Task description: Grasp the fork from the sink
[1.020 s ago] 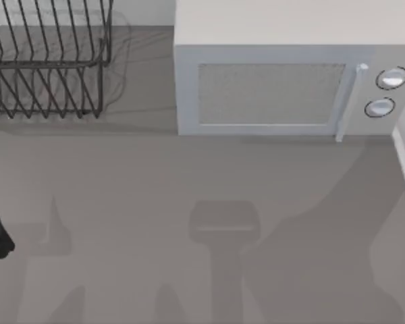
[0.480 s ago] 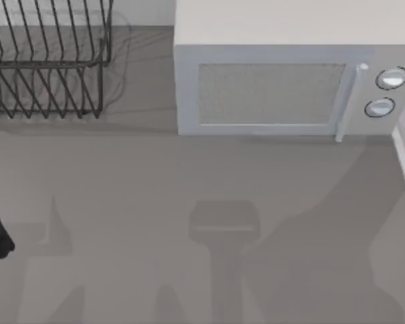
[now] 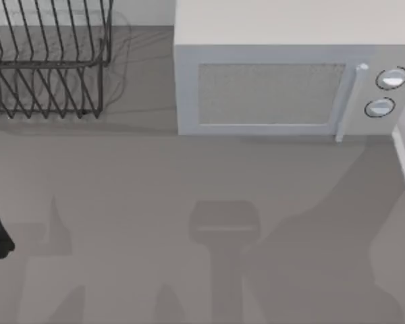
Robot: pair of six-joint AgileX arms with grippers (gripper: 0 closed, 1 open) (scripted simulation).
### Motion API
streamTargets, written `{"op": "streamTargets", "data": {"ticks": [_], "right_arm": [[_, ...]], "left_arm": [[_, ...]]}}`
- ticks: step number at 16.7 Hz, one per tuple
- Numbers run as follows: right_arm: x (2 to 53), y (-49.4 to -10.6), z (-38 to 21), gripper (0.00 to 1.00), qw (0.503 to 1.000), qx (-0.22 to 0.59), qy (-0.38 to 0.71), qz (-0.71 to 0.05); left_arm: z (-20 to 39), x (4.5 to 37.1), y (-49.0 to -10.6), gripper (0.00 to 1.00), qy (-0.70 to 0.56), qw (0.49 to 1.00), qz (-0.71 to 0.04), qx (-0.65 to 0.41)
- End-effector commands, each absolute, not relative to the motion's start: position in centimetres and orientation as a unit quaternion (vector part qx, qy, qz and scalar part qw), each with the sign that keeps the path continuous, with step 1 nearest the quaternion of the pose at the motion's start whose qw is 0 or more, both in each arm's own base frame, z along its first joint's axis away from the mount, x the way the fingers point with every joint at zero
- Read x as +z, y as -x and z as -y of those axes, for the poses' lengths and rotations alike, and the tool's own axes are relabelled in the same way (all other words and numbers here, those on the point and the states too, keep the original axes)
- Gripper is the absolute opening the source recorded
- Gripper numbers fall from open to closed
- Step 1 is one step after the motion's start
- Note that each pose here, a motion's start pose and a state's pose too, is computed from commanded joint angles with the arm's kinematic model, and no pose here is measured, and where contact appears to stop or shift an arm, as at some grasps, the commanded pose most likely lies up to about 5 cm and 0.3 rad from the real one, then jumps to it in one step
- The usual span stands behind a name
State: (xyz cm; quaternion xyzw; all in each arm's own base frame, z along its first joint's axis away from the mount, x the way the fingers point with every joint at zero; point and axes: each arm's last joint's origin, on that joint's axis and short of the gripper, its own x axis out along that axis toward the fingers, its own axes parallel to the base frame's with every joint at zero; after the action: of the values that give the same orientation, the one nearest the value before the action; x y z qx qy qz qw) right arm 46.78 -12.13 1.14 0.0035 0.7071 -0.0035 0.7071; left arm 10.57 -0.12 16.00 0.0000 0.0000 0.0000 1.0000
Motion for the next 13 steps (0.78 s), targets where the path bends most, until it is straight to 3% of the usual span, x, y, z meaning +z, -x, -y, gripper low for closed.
{"op": "streamTargets", "data": {"ticks": [7,13], "right_arm": [[1.1,-46.8,12.1,0.0,0.707,-0.004,-0.004,-0.707],[7.0,-48.0,12.3,0.0,0.724,-0.006,-0.005,-0.689]], "left_arm": [[0.1,16.0,-10.6,1.0,0.0,1.0,0.0,0.0],[0.1,16.0,-10.6,1.0,0.0,1.0,0.0,0.0]]}}
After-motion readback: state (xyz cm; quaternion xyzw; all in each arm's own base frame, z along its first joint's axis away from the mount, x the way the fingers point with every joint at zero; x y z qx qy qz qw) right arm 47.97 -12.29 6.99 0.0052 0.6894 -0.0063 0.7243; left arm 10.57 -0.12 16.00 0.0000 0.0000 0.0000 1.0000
